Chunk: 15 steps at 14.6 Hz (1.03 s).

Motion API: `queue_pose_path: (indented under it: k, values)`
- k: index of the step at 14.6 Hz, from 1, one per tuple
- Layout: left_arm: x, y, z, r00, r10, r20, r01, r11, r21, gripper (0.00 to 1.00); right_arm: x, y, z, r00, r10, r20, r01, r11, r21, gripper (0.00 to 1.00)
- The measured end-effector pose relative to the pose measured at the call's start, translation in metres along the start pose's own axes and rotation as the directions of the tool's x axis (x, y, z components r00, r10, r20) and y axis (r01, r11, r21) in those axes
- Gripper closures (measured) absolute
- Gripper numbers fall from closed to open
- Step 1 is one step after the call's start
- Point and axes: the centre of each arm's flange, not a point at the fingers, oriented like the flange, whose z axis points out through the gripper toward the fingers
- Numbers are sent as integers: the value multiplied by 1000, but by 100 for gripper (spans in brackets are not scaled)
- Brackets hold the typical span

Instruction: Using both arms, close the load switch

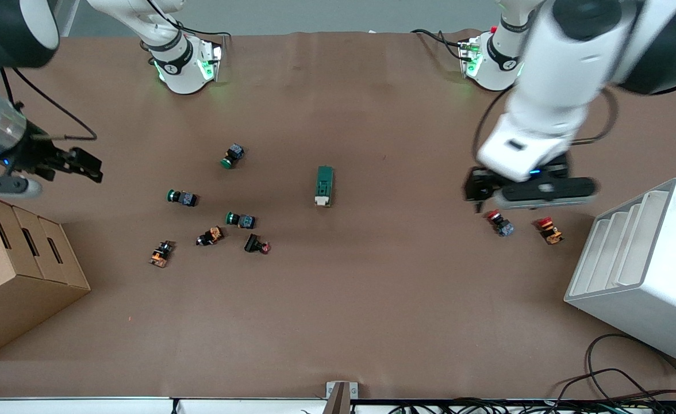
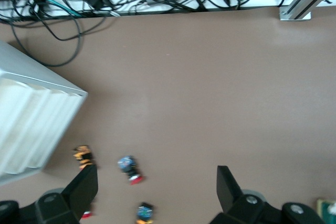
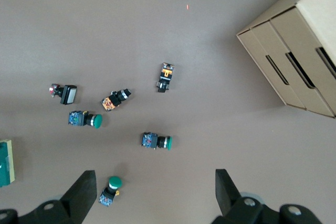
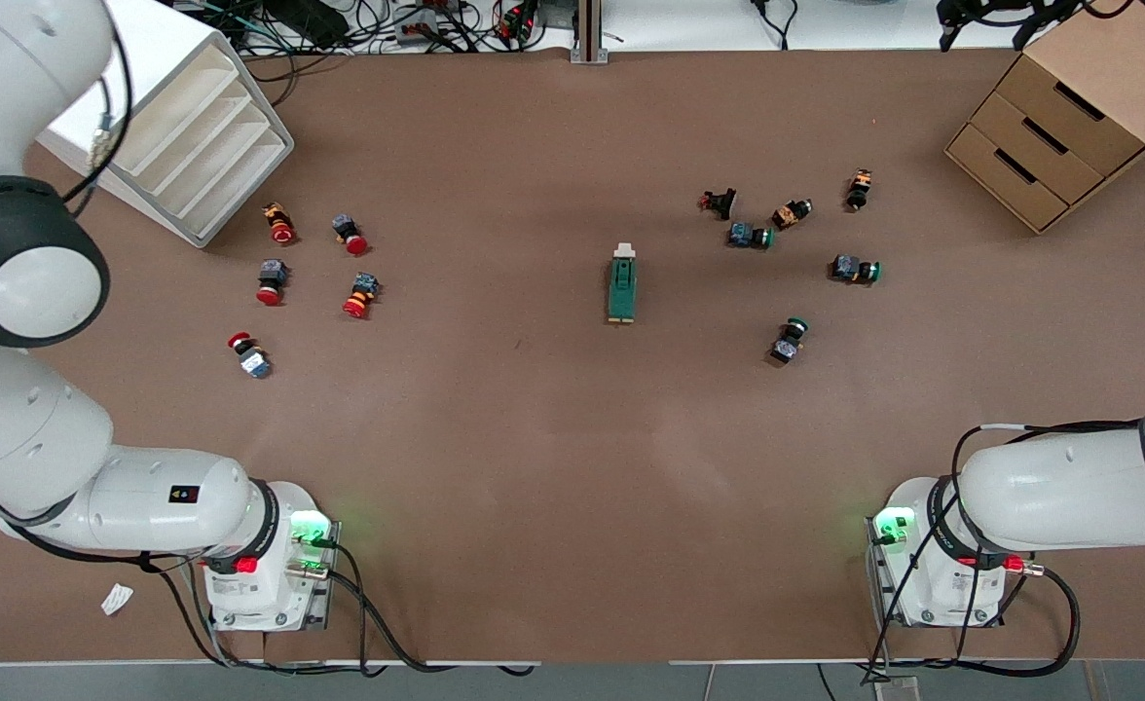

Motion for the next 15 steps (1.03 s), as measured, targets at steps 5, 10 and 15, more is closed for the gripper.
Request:
queue_pose_path:
  k: [5, 10, 15]
  values:
    - [-16, -88, -29, 992, 87, 91, -88, 996, 5, 0, -28, 37, -25, 997, 70, 15, -71, 997, 27, 0]
    - [-39, -150, -36, 979, 140, 147, -134, 990, -49, 0, -29, 45, -24, 996, 86, 18, -86, 996, 38, 0]
    - [-64, -146, -44, 970, 124, 208, -109, 991, -82, 0, -36, 46, -34, 996, 87, 2, -87, 995, 40, 0]
